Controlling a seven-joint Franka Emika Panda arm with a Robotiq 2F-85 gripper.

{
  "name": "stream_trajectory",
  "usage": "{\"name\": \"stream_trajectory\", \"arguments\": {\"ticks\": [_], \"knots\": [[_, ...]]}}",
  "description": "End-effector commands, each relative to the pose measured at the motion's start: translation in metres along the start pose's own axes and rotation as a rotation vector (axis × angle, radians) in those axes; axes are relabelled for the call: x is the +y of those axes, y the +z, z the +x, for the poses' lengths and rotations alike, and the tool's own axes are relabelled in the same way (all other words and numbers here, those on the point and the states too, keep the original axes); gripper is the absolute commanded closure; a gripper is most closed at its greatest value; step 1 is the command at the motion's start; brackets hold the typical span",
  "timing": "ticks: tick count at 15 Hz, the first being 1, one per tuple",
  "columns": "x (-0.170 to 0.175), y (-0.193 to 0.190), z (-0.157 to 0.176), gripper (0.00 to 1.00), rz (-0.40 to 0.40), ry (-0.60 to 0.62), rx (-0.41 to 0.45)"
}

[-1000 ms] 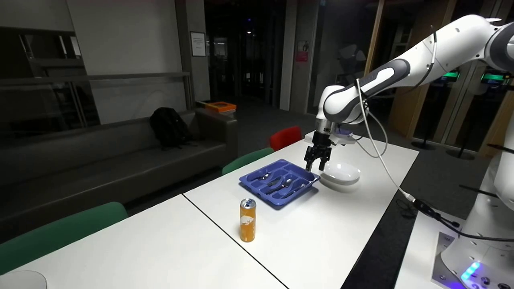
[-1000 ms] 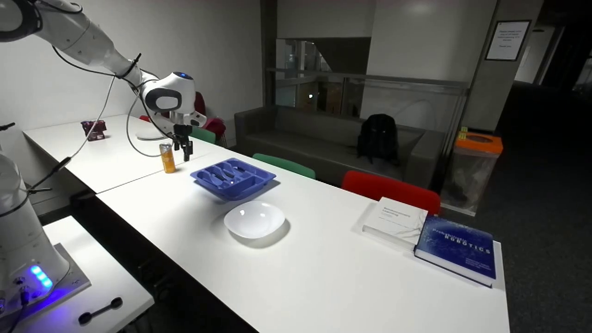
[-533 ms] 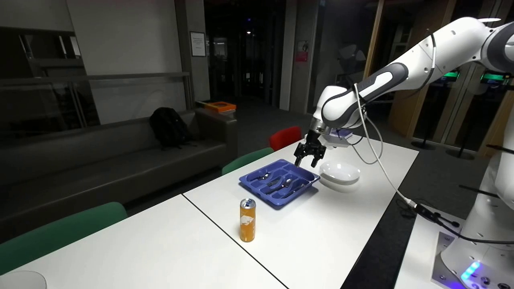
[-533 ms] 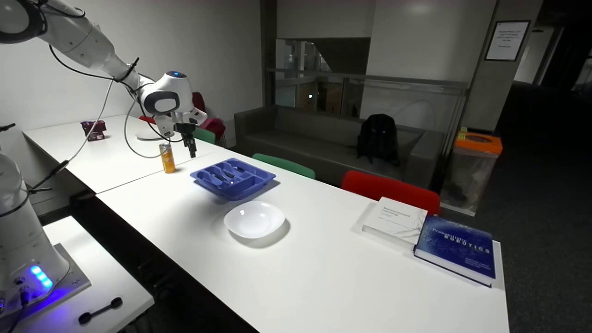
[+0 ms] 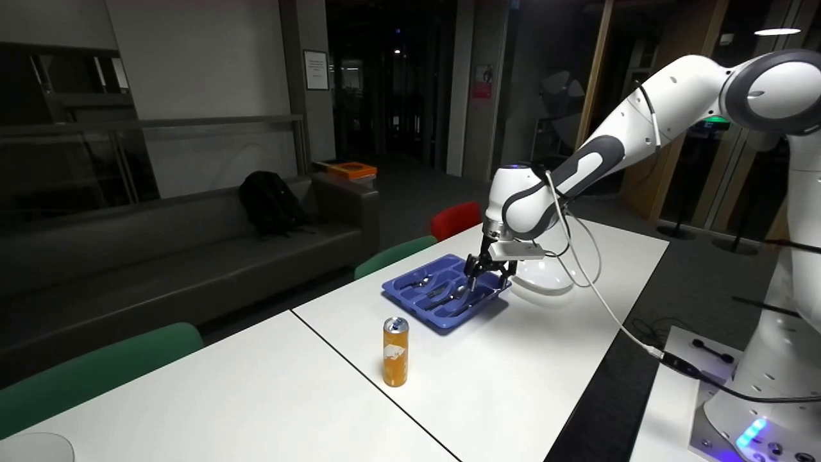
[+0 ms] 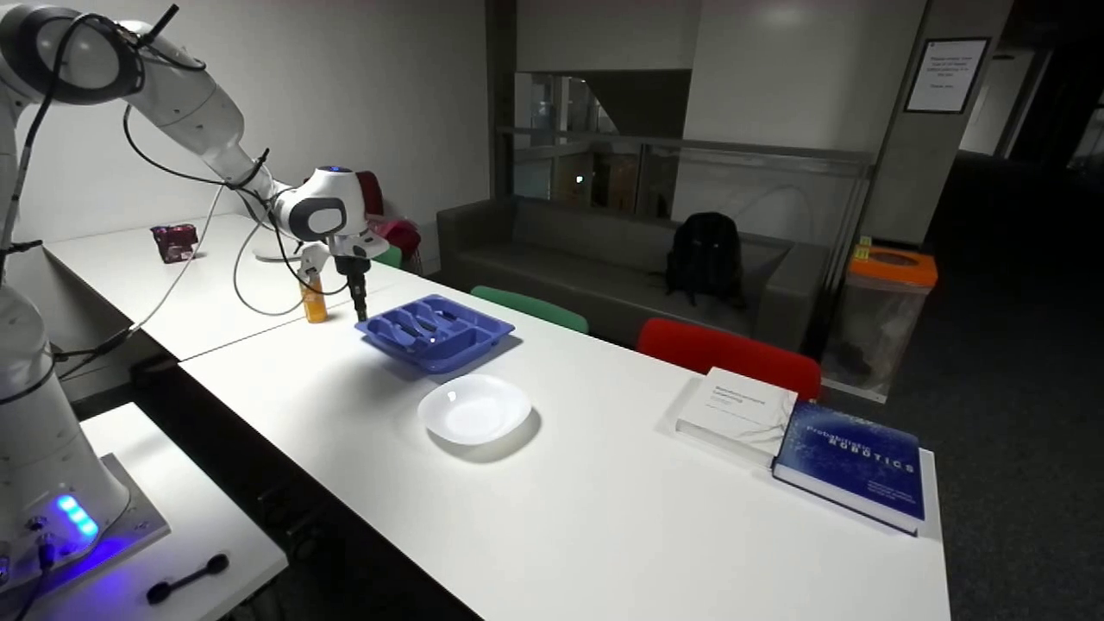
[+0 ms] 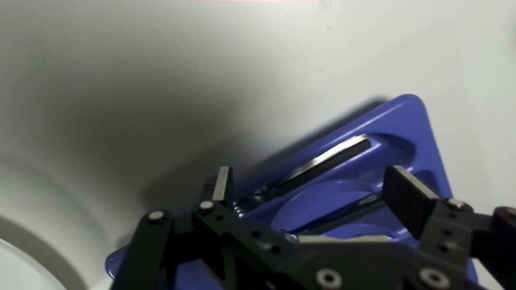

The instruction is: Move the cutlery container forward

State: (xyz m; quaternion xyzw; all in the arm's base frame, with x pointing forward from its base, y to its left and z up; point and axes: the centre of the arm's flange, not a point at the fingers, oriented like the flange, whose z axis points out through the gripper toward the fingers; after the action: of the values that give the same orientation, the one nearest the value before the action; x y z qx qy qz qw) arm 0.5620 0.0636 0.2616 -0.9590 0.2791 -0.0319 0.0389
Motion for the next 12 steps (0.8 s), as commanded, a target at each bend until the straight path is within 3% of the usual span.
{"name": "stream_trajectory", "arguments": {"ticks": [1,6,12], "knots": [[-0.005,0.018,0.03,0.0,-0.097,-0.048,-0.095],[0.002,0.048,0.058,0.0,-0.134,-0.21,-0.225],[0.031,0.088,0.064,0.0,-0.153,-0.296,-0.289]]}}
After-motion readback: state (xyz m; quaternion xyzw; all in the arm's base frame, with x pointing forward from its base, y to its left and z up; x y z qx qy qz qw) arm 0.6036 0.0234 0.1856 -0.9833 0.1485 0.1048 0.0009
